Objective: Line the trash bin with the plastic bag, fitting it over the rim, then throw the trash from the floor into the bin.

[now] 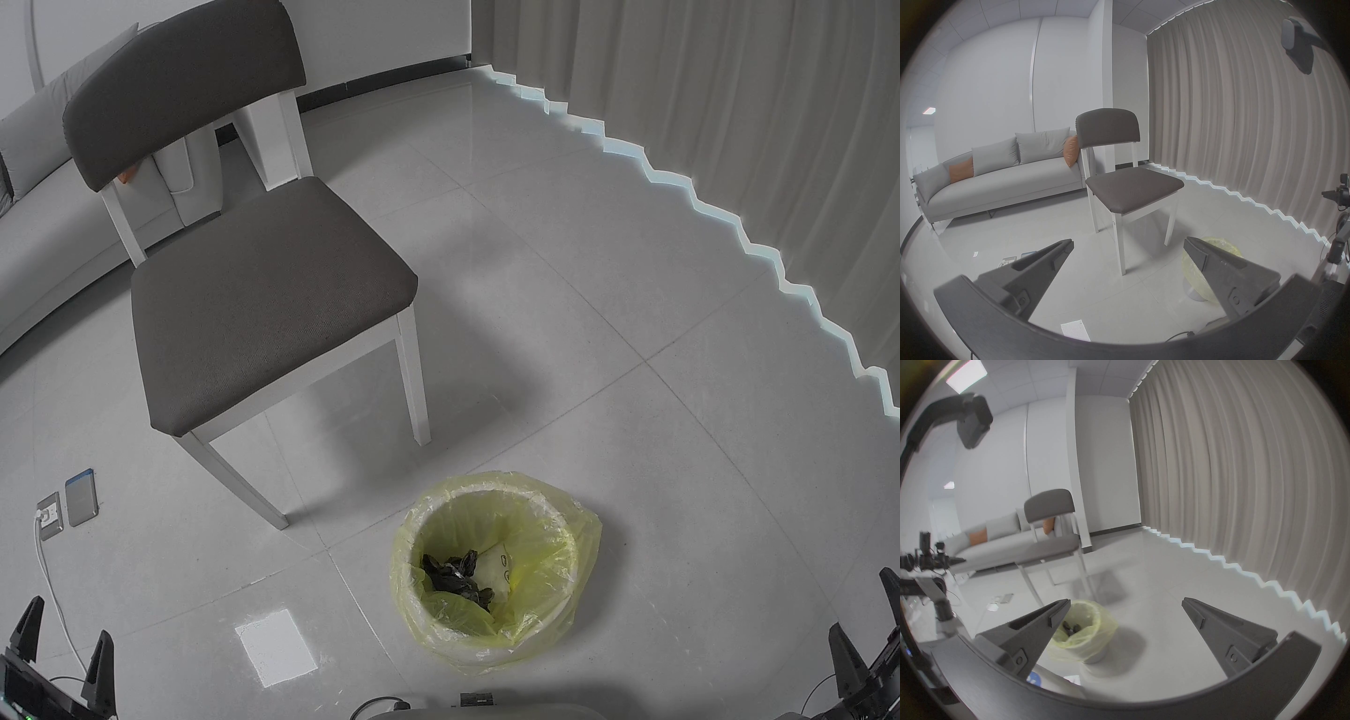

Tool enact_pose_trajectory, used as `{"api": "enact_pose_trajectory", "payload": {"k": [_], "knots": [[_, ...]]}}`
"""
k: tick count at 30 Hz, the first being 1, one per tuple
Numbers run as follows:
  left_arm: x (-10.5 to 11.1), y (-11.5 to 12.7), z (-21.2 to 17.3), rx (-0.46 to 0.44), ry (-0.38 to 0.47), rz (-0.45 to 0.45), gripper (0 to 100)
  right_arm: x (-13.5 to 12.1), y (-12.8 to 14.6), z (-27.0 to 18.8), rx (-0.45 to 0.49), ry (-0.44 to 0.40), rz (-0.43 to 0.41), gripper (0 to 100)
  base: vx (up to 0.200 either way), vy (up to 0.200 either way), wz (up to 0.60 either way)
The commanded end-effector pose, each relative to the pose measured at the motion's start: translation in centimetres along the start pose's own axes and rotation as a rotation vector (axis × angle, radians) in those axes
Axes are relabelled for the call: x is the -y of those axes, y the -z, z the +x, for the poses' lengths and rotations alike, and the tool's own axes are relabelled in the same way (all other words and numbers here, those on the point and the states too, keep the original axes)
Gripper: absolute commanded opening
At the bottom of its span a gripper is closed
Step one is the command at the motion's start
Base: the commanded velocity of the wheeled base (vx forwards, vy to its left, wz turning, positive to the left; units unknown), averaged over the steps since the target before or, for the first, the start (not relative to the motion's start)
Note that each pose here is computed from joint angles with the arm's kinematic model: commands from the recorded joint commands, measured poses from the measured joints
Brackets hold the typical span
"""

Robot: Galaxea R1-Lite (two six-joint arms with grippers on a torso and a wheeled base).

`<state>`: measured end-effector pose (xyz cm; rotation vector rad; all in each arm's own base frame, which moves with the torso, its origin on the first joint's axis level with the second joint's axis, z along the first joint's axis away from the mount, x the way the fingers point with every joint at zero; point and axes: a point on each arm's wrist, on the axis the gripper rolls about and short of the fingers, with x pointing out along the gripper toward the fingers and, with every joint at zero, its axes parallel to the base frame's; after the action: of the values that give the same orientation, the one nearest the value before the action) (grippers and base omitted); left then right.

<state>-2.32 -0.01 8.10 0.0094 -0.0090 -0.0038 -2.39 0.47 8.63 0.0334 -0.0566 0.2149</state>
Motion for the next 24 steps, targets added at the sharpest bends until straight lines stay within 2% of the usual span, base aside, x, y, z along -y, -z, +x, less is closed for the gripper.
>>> {"api": "enact_pose_trajectory", "payload": {"k": [1,2,4,5,8,12,14,17,24], "knots": [[0.01,0.50,0.04,-0.004,0.002,0.006,100,-0.16,0.30,-0.05,-0.008,-0.074,0.030,100,0.000,0.000,0.00],[0.01,0.50,0.04,-0.004,0.001,0.003,100,-0.15,0.40,-0.01,-0.018,-0.062,0.020,100,0.000,0.000,0.00],[0.01,0.52,0.04,-0.006,-0.002,-0.002,100,0.06,0.42,-0.03,-0.021,0.037,-0.002,100,0.000,0.000,0.00],[0.01,0.50,0.04,-0.004,-0.001,-0.002,100,0.19,0.41,-0.06,-0.023,0.097,0.003,100,0.000,0.000,0.00],[0.01,0.52,0.04,-0.006,-0.001,-0.002,100,0.40,0.37,-0.09,-0.013,0.189,0.042,100,0.000,0.000,0.00],[0.02,0.52,0.04,-0.006,0.007,0.003,100,0.47,0.43,-0.09,-0.021,0.223,0.024,100,0.000,0.000,0.00],[0.02,0.52,0.04,-0.006,0.007,0.006,100,0.60,0.77,-0.07,-0.045,0.267,-0.104,100,0.000,0.000,0.00],[0.03,0.50,0.04,-0.004,0.009,0.020,100,0.55,0.99,-0.05,-0.056,0.239,-0.042,100,0.000,0.000,0.00],[0.01,0.52,0.04,-0.006,0.002,-0.006,100,0.55,0.98,-0.02,-0.058,0.228,-0.018,100,0.000,0.000,0.00]]}}
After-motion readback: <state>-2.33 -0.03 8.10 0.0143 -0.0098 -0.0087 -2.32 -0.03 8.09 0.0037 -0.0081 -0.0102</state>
